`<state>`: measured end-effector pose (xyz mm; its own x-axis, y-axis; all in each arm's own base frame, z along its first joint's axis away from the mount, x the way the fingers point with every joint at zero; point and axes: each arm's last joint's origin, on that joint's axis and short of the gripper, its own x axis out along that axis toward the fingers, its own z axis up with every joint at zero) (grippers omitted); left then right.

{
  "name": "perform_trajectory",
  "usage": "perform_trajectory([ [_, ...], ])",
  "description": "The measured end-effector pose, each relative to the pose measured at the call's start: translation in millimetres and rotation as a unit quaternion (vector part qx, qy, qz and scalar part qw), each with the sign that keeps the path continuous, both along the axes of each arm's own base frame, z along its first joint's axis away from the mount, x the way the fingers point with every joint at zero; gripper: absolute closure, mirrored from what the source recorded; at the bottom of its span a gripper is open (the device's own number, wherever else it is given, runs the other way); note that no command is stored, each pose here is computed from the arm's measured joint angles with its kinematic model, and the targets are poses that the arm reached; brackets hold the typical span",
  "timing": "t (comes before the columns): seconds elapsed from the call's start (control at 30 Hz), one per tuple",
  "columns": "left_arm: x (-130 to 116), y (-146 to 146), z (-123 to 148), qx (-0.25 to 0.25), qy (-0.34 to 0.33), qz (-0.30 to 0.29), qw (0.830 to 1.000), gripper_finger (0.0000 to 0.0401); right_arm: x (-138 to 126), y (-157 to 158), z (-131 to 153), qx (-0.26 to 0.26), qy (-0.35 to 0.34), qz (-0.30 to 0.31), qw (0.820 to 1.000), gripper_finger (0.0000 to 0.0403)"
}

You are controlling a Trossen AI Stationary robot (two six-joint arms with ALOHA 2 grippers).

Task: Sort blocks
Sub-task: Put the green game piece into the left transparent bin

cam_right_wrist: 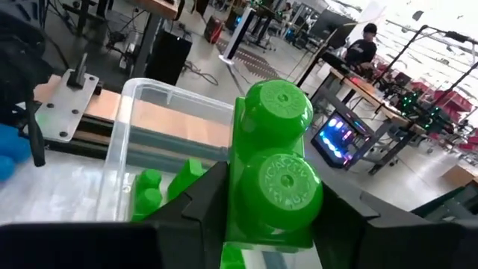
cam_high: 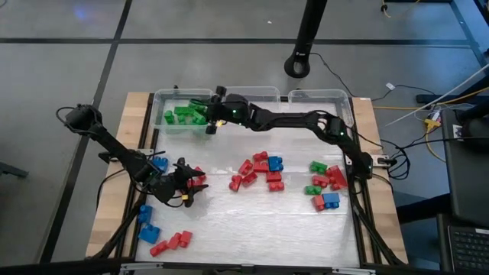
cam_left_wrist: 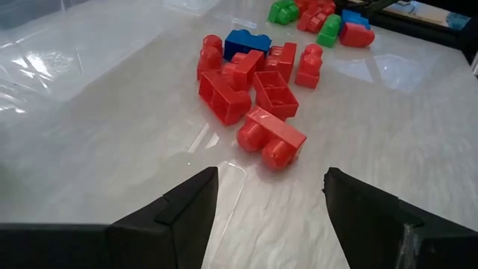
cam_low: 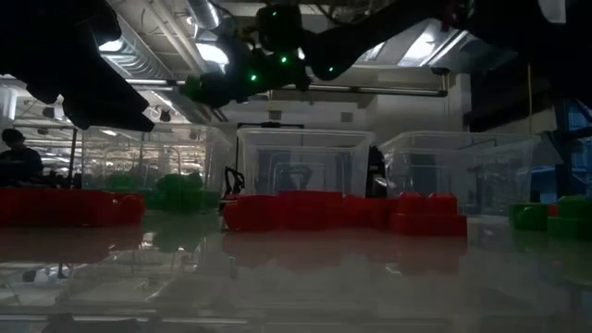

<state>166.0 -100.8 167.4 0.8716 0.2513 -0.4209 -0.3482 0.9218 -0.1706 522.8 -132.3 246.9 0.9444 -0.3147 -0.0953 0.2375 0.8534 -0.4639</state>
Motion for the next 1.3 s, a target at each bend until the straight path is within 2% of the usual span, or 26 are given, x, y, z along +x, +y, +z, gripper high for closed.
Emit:
perform_trajectory([
  [0.37,0,0,0,-0.007,-0.001,0.003,1.0,0.0171,3,-1,-11,-0.007,0.014,-0.01,1.0,0.0147],
  [0.53,0,0,0,-0.008,0.0,0.003,1.0,0.0171,0,1,-8,-0.011,0.05,0.005,0.999,0.0127],
  [0.6,0,0,0,-0.008,0.0,0.002,1.0,0.0171,-7,6,6,-0.008,0.07,0.019,0.997,0.0126],
  [0.7,0,0,0,-0.007,0.001,0.002,1.0,0.0171,-29,17,47,-0.011,0.103,0.037,0.994,0.0127],
  [0.77,0,0,-1,-0.006,0.002,0.002,1.0,0.0171,-47,28,69,-0.024,0.152,0.052,0.987,0.0127],
  [0.9,-1,1,-2,-0.002,0.008,0.003,1.0,0.0171,-88,64,97,-0.038,0.269,0.063,0.96,0.0127],
  [1.0,-1,1,-2,-0.003,0.008,0.004,1.0,0.0171,-124,97,123,-0.046,0.324,0.058,0.943,0.0127],
  [1.1,-1,1,-2,-0.003,0.008,0.003,1.0,0.0171,-157,132,138,-0.045,0.372,0.039,0.926,0.0128],
  [1.3,0,2,-1,0.017,0.004,0.011,1.0,0.0171,-205,192,139,-0.049,0.445,-0.016,0.894,0.0128],
])
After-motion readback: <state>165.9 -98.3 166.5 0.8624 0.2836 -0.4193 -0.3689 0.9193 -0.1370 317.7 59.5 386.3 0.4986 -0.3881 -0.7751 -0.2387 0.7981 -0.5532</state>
